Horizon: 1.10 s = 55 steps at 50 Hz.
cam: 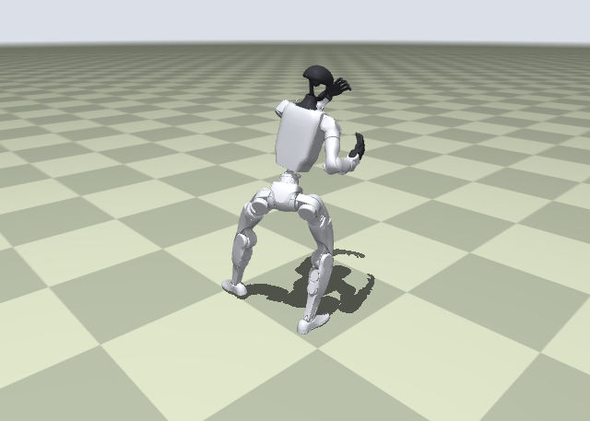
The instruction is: Kungfu
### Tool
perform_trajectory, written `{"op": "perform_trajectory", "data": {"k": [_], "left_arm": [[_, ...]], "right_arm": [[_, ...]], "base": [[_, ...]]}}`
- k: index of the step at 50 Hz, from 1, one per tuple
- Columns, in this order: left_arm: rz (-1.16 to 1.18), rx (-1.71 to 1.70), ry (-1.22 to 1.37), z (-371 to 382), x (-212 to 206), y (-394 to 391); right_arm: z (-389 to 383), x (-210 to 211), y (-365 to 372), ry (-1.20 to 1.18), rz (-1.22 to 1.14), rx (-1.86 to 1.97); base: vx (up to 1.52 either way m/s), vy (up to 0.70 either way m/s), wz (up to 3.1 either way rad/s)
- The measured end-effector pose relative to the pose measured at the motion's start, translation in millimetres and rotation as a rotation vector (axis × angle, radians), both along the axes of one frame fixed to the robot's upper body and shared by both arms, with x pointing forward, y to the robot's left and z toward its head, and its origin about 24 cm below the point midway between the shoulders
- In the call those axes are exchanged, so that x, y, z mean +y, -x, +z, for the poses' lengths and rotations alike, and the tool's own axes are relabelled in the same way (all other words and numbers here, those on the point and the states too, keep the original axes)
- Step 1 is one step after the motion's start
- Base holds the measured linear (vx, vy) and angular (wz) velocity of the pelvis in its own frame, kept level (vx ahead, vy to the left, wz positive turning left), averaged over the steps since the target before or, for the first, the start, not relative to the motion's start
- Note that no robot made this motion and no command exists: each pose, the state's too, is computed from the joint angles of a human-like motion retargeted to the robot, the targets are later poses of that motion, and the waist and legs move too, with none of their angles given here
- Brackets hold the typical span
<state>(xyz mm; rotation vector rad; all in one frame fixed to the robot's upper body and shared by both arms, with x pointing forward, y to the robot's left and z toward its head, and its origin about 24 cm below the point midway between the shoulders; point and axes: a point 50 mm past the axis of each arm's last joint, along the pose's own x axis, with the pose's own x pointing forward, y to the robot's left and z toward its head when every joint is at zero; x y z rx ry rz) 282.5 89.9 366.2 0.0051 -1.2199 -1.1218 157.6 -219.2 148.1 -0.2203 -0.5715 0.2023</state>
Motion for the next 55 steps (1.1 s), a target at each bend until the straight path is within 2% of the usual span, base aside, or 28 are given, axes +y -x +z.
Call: {"op": "perform_trajectory", "data": {"k": [5,10,12,15,17,18,19,20,21,23,26,28,32,37,42,45,48,50,52,53,55], "left_arm": [[0.533,-0.247,-0.033,27.4,53.2,9.4],[0.847,-0.544,-0.015,68.9,51.4,25.7],[0.887,-0.649,0.014,89.9,44.7,37.6],[0.897,-0.793,0.026,114.0,15.2,56.9],[0.925,-0.828,0.027,121.7,6.3,64.1],[0.954,-0.847,0.041,125.7,11.8,70.1],[0.966,-0.861,0.061,127.5,16.6,75.0],[0.971,-0.872,0.085,128.0,21.1,79.4],[0.969,-0.932,0.108,134.8,18.4,92.7],[1.007,-1.004,0.102,139.1,17.3,103.0],[1.094,-0.962,0.084,128.3,28.6,85.2],[1.083,-0.943,0.102,123.9,32.0,81.4],[1.06,-0.907,0.091,117.7,31.4,74.9],[1.037,-0.812,0.077,92.6,22.2,51.9],[0.78,-0.607,0.008,23.7,-25.3,29.1],[0.627,-0.457,-0.098,-35.8,-61.8,21.1],[0.835,-0.366,-0.006,-68.2,-66.0,5.2],[0.986,-0.46,0.083,-65.8,-45.2,0.2],[1.227,-0.55,0.147,-52.0,-13.3,-15.4],[1.361,-0.61,0.172,-40.3,6.7,-24.1],[1.63,-0.722,0.115,-17.8,57.9,-45.8]], "right_arm": [[39.3,20.5,-14.2,0.272,0.044,-0.175],[99.8,62.3,-66.3,0.444,0.133,-0.401],[144.3,56.9,-91.5,0.629,0.069,-0.473],[189.5,1.8,-154.5,1.1,-0.331,-0.41],[177.5,-62.2,-224.7,1.341,-0.878,-0.011],[176.1,-92.4,-229.9,1.376,-1.222,0.324],[165.2,-106.5,-224.5,1.392,-1.324,0.614],[145.2,-112.3,-219.1,1.381,-1.278,0.895],[153.7,-107.3,-222.1,1.308,-1.173,0.873],[170.9,-92.9,-231.2,1.234,-1.111,0.649],[169.7,-54.9,-248.6,1.335,-1.119,0.198],[166.3,-42.6,-253.1,1.392,-1.065,0.136],[166.0,-49.5,-251.2,1.221,-1.113,0.257],[153.9,-32.8,-257.7,1.064,-1.018,0.182],[126.3,-22.0,-262.7,0.691,-0.941,0.255],[104.3,8.0,-271.0,0.391,-0.675,0.348],[65.2,63.0,-271.2,0.185,-0.191,0.454],[45.4,83.9,-254.6,0.105,0.175,0.421],[-5.8,96.6,-223.8,-0.049,0.399,0.455],[-41.2,110.1,-201.6,-0.157,0.468,0.508],[-109.0,110.6,-142.1,-0.415,0.569,0.657]], "base": [[0.22,0.31,1.76],[0.29,0.15,4.21],[0.32,-0.25,3.17],[0.36,-0.53,1.64],[0.21,-0.38,0.62],[0.21,-0.21,0.68],[0.25,-0.12,0.8],[0.04,-0.27,0.89],[-0.11,-0.42,0.86],[0.04,-0.43,0.59],[0.33,-0.11,-0.01],[0.11,-0.04,-0.36],[0.12,0.08,0.09],[0.32,0.15,0.14],[0.44,0.26,0.17],[0.56,0.71,0.6],[0.39,0.29,0.13],[0.45,0.12,-0.25],[0.44,0.34,-0.51],[0.41,0.33,-0.26],[0.46,0.33,-0.2]]}}
